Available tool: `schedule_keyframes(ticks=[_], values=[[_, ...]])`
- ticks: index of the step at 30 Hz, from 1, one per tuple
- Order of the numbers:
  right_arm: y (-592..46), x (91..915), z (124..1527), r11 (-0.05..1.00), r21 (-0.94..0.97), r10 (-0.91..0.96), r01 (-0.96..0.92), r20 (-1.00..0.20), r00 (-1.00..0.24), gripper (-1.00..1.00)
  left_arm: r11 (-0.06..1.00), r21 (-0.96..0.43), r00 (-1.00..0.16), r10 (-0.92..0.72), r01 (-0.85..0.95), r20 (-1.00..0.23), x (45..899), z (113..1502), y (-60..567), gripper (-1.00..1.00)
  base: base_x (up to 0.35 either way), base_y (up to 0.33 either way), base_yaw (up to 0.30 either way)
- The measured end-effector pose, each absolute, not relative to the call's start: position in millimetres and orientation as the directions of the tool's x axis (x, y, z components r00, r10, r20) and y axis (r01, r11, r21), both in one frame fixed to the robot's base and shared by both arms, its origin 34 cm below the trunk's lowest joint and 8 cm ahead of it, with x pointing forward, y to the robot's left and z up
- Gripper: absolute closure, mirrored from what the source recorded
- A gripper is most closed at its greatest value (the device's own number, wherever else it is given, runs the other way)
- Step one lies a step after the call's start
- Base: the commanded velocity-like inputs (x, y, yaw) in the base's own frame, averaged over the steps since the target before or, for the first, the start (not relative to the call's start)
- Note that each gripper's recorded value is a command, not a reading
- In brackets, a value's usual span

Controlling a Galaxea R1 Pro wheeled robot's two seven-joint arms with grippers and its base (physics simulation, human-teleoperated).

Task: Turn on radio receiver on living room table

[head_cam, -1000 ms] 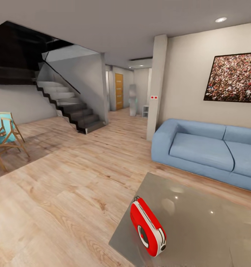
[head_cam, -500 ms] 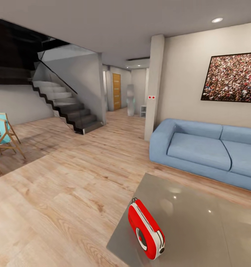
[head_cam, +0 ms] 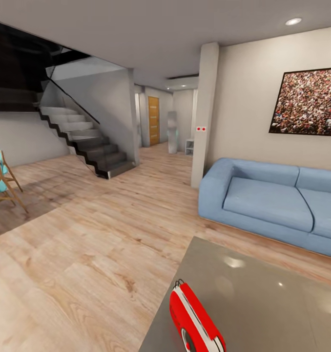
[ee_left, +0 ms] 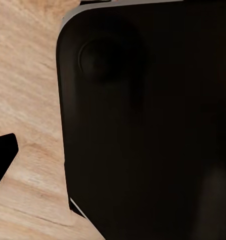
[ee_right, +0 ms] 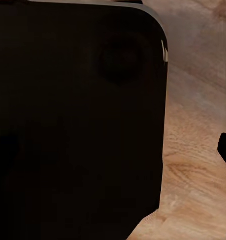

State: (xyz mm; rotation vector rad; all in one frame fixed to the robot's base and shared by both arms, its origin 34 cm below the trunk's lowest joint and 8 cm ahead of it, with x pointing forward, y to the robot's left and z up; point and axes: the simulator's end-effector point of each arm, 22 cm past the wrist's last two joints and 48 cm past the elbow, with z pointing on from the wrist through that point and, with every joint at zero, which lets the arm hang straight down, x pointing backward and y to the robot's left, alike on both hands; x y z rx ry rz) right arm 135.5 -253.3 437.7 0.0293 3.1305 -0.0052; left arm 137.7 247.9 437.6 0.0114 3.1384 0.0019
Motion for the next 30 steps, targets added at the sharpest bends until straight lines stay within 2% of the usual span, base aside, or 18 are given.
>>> schedule_keyframes(ticks=[7, 30], values=[[-252.9, 136.0, 437.7, 1.000, -0.003, 0.019, 0.019, -0.012, -1.000, -1.00, 1.000, 0.001, -1.000, 0.007, 0.007, -0.002, 137.3, 437.6, 247.9, -1.00, 0.039, 0.000, -0.074], [-253.3, 136.1, 437.7, 1.000, -0.003, 0.020, 0.020, -0.013, -1.000, -1.00, 1.000, 0.000, -1.000, 0.006, 0.006, -0.003, 137.5, 437.6, 246.8, -1.00, 0.001, 0.000, -0.244]])
